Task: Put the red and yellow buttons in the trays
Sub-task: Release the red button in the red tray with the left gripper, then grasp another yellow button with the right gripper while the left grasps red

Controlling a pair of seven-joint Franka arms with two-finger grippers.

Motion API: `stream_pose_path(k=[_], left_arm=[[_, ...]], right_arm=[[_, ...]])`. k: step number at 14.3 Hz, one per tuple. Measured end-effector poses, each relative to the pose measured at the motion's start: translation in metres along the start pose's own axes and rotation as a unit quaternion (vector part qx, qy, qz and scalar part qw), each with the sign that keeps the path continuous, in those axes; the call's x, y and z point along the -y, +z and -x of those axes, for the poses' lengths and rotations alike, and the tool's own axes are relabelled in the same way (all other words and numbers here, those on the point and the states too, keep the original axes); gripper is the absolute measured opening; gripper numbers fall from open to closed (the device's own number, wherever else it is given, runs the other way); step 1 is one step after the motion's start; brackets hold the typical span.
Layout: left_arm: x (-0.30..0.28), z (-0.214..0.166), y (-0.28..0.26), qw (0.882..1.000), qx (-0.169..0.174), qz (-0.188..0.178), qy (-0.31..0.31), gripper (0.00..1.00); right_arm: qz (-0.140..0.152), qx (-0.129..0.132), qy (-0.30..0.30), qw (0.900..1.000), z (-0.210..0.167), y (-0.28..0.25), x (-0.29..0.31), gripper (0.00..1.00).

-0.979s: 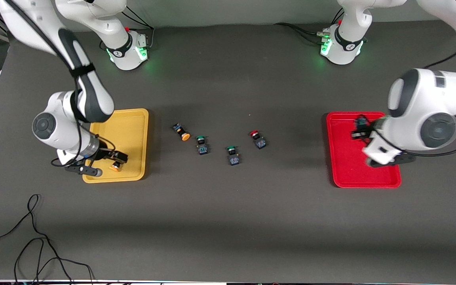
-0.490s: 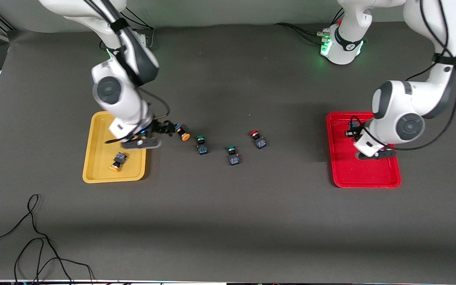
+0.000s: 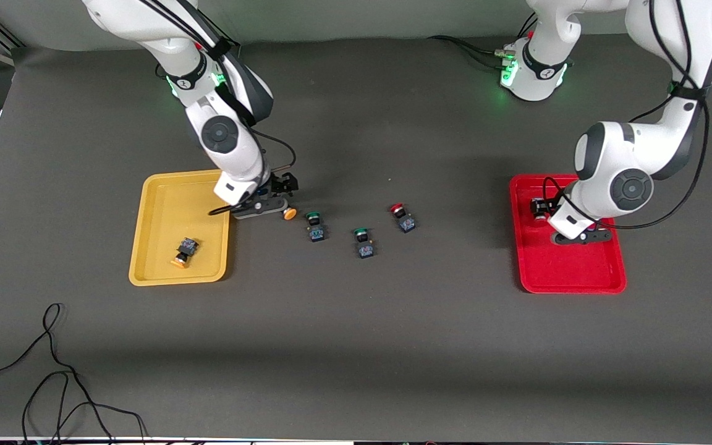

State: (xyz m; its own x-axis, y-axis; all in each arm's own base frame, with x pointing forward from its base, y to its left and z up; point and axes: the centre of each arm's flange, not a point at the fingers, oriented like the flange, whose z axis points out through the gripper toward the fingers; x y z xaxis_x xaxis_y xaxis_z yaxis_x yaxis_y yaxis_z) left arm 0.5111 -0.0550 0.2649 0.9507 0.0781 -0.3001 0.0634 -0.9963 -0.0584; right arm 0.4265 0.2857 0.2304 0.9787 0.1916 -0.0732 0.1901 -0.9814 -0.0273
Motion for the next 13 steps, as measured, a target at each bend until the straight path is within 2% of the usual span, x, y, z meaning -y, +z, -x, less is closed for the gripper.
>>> stream_pose_path(k=[1,2,5,7,9,10,13], left_arm=[[-0.005,0.000,-0.024,1.000,0.006,-0.002,0.001,0.97],[-0.013,0.000,-0.051,1.000,0.008,-0.004,-0.001,1.00],[-0.063,0.006,-0.121,0.999,-0.011,-0.004,-0.041,1.00],[-0.130,0.018,-0.130,0.996,-0.010,0.022,-0.090,1.00],[-0.201,0.025,-0.110,0.989,-0.004,0.046,-0.140,1.00],[-0.234,0.025,-0.093,0.985,-0.008,0.057,-0.165,1.00],[-0.307,0.023,-0.032,0.970,-0.017,0.091,-0.225,0.99]], right_arm=[[0.004,-0.001,-0.008,1.000,0.003,0.009,0.002,1.00],[0.005,-0.003,-0.010,1.000,0.005,0.017,0.002,1.00],[0.014,-0.001,-0.003,1.000,0.010,0.038,0.003,1.00],[0.030,-0.002,0.002,1.000,0.013,0.048,0.004,0.99],[0.040,-0.008,0.005,0.999,0.015,0.055,0.005,0.98],[0.041,-0.008,0.006,0.999,0.015,0.057,0.005,0.93],[0.041,-0.009,0.008,0.999,0.013,0.057,0.004,0.59]])
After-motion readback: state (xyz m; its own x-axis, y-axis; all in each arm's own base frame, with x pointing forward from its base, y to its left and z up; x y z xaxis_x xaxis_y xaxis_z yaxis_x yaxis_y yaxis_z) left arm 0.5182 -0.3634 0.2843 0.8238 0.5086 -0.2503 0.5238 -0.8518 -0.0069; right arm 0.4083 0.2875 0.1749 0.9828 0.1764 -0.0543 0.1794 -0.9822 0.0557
